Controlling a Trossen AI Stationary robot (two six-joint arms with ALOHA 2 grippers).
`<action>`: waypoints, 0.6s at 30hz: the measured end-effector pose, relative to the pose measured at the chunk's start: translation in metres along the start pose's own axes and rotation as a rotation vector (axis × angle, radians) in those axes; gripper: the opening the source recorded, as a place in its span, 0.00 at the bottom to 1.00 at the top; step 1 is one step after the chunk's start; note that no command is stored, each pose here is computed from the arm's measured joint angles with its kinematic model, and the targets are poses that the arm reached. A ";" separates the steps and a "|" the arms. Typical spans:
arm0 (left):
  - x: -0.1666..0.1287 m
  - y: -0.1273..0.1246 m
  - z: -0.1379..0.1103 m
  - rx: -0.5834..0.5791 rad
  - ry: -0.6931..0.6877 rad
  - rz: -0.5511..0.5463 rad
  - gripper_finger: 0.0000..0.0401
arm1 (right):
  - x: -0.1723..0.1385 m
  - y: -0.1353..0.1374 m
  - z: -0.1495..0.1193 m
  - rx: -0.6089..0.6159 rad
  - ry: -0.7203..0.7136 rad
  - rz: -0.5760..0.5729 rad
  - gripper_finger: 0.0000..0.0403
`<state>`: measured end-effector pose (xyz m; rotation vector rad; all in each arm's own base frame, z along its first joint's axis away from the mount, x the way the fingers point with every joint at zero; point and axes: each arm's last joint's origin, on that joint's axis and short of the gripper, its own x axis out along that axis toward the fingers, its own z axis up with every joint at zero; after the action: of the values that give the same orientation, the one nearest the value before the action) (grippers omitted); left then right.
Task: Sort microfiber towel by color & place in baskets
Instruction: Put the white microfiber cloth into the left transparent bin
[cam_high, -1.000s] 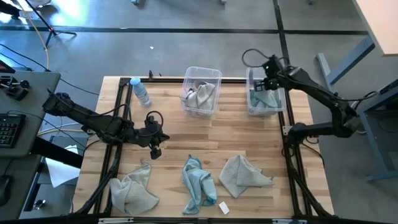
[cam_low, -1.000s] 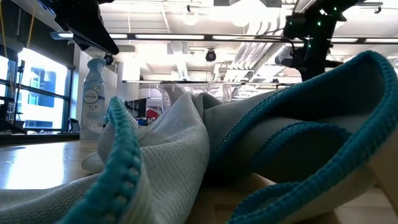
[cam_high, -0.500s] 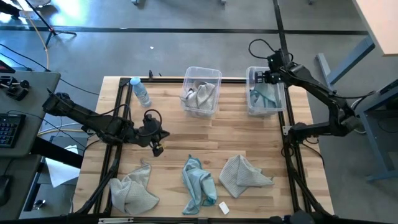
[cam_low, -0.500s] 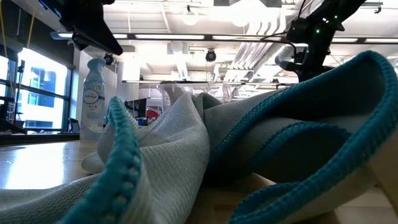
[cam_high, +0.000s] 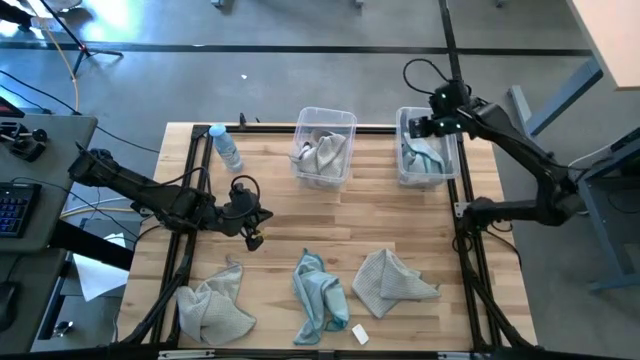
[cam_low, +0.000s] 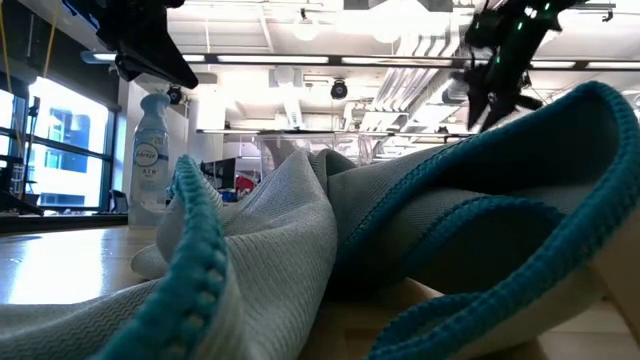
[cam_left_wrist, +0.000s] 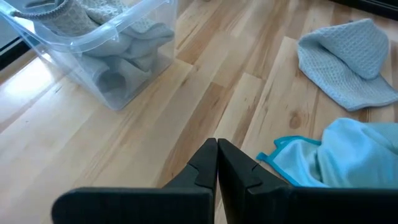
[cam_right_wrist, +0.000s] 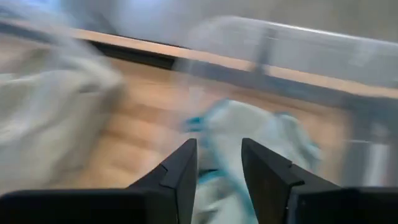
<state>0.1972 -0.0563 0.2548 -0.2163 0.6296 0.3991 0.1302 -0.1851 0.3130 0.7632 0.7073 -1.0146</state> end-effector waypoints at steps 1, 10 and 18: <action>0.000 0.000 0.000 0.000 0.000 0.000 0.00 | -0.008 0.005 -0.003 -0.011 -0.017 0.033 0.29; 0.000 -0.001 -0.001 0.079 0.020 -0.031 0.00 | -0.069 0.072 -0.057 -0.208 -0.164 0.249 0.03; 0.000 -0.002 -0.001 0.147 0.040 -0.070 0.00 | -0.086 0.140 -0.117 -0.344 -0.216 0.400 0.01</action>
<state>0.1972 -0.0585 0.2540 -0.1059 0.6855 0.2808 0.2093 -0.0028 0.3489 0.4601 0.4970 -0.5791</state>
